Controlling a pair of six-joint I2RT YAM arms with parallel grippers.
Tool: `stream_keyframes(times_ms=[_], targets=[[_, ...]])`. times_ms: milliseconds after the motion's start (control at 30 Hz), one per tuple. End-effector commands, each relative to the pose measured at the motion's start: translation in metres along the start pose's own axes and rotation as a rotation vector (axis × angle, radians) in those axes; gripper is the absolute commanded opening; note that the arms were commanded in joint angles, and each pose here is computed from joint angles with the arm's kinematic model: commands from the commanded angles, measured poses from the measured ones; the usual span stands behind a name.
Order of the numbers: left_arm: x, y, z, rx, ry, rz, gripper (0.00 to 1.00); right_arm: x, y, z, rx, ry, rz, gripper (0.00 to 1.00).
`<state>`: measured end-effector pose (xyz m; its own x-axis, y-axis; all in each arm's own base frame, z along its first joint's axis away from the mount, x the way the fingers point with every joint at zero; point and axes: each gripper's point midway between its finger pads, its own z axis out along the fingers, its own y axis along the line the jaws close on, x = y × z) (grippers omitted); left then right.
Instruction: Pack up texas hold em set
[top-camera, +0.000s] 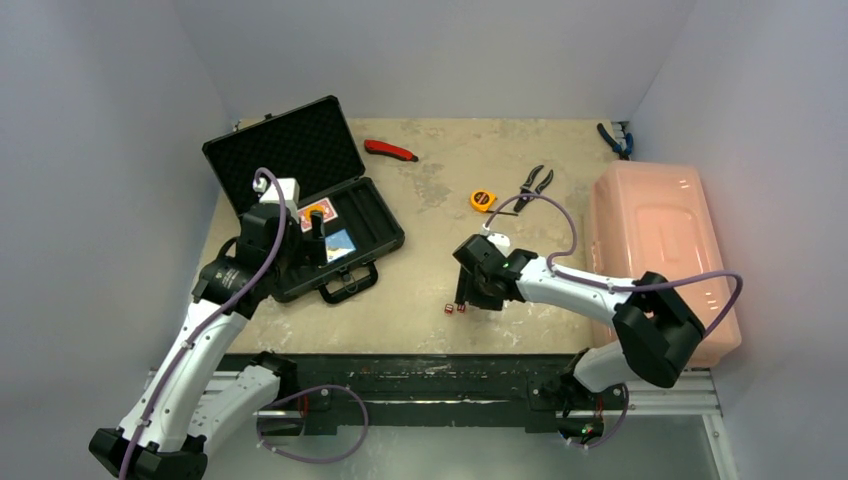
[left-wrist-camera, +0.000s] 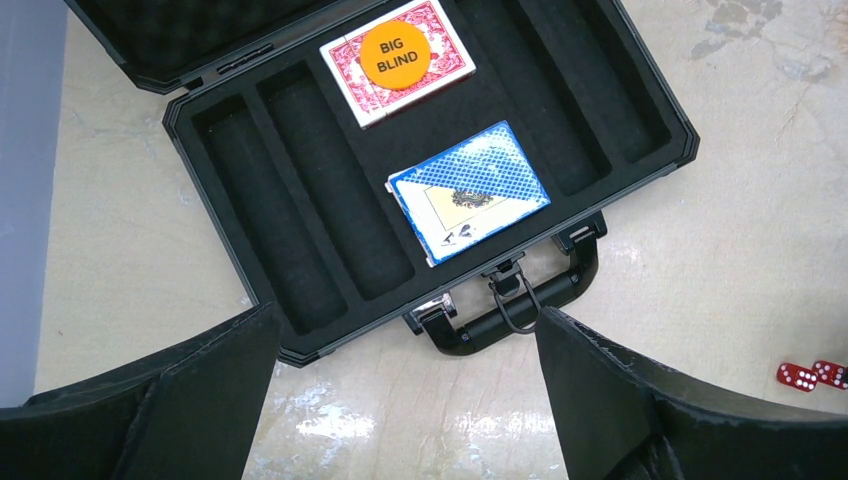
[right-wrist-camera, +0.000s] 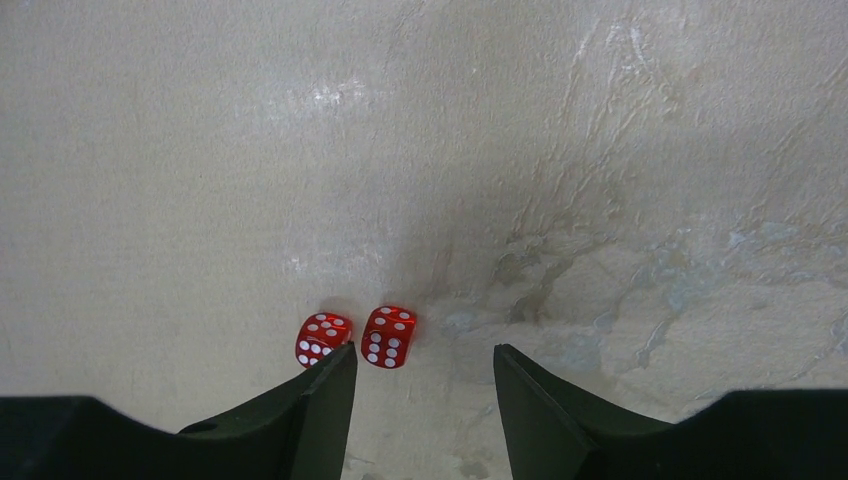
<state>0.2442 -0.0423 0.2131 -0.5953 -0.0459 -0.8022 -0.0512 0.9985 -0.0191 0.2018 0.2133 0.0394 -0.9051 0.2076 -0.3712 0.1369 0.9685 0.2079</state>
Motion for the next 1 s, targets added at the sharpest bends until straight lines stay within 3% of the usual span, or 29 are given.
stream_keyframes(times_ms=[0,367,600,967], targets=[[-0.010,-0.002,-0.004,0.015,-0.032,0.008,0.98,-0.014,0.017,-0.002,-0.027,-0.051,-0.003,0.56],[-0.009,-0.003,-0.003,0.022,-0.030,0.013,0.98,-0.008,0.024,0.010,-0.002,-0.027,-0.045,0.52],[-0.009,-0.003,-0.003,0.023,-0.026,0.015,0.97,-0.006,0.024,0.012,0.015,-0.022,-0.056,0.44],[-0.007,-0.004,-0.001,0.023,-0.020,0.017,0.97,0.000,0.020,0.012,0.026,-0.010,-0.067,0.20]])
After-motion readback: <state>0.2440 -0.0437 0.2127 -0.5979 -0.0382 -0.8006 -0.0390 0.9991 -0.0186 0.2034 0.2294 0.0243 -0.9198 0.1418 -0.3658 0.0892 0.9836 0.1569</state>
